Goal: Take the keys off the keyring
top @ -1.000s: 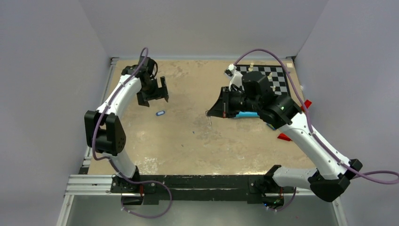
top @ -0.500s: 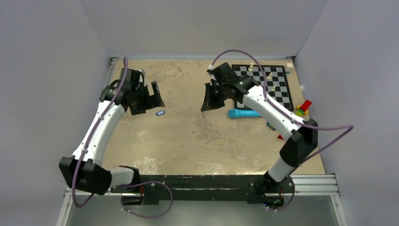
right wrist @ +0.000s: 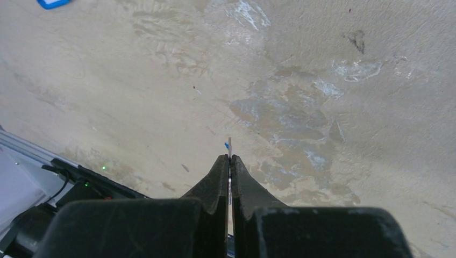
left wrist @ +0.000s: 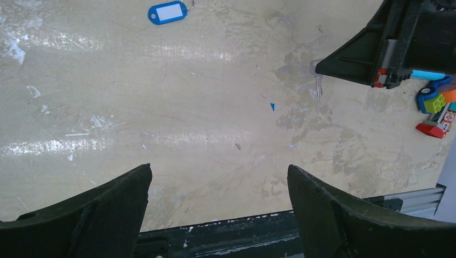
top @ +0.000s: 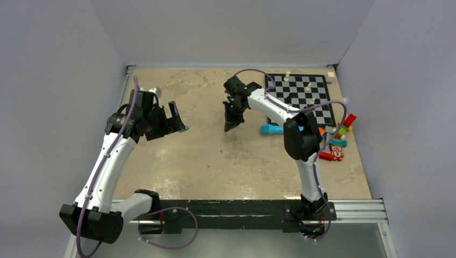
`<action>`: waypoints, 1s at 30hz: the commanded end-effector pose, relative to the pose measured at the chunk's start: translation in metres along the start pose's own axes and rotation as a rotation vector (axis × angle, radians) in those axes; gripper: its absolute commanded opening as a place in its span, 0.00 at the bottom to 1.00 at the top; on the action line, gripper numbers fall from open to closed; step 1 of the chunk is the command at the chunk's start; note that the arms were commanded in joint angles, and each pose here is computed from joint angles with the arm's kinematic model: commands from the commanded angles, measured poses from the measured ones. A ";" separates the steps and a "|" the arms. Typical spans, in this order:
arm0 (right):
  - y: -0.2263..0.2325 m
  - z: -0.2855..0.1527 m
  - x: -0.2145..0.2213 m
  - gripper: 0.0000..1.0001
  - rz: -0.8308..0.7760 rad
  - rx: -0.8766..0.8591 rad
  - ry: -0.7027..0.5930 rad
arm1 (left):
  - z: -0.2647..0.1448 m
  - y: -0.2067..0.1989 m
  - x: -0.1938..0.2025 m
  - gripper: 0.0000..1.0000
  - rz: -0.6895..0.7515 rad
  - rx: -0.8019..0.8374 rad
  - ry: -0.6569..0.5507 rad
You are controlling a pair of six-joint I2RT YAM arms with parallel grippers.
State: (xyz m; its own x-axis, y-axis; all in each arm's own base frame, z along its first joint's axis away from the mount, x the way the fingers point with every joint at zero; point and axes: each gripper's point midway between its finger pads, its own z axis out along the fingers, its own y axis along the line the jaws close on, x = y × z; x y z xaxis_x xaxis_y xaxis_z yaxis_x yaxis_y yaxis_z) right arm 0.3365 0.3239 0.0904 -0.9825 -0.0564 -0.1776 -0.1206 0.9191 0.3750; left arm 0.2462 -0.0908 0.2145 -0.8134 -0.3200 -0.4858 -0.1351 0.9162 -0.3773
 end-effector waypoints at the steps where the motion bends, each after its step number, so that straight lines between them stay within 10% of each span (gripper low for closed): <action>1: 0.009 -0.006 -0.008 0.00 -0.023 -0.035 -0.018 | -0.006 -0.003 0.000 1.00 0.009 0.025 -0.018; 11: 0.005 -0.018 -0.007 0.56 -0.034 -0.050 -0.041 | -0.010 -0.006 -0.003 1.00 0.007 0.040 -0.030; 30: 0.023 -0.234 0.012 0.62 -0.302 -0.177 -0.562 | -0.032 -0.010 -0.023 1.00 0.075 0.065 -0.176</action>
State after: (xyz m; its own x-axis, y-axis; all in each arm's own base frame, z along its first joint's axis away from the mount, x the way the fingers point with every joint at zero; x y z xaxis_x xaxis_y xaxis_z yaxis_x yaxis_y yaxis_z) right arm 0.2942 0.2745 0.2842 -0.7809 -0.0633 -0.6214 -0.4067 0.8066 0.4289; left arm 0.2411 -0.0922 0.2334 -0.7753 -0.3182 -0.5455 -0.0865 0.9092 -0.4074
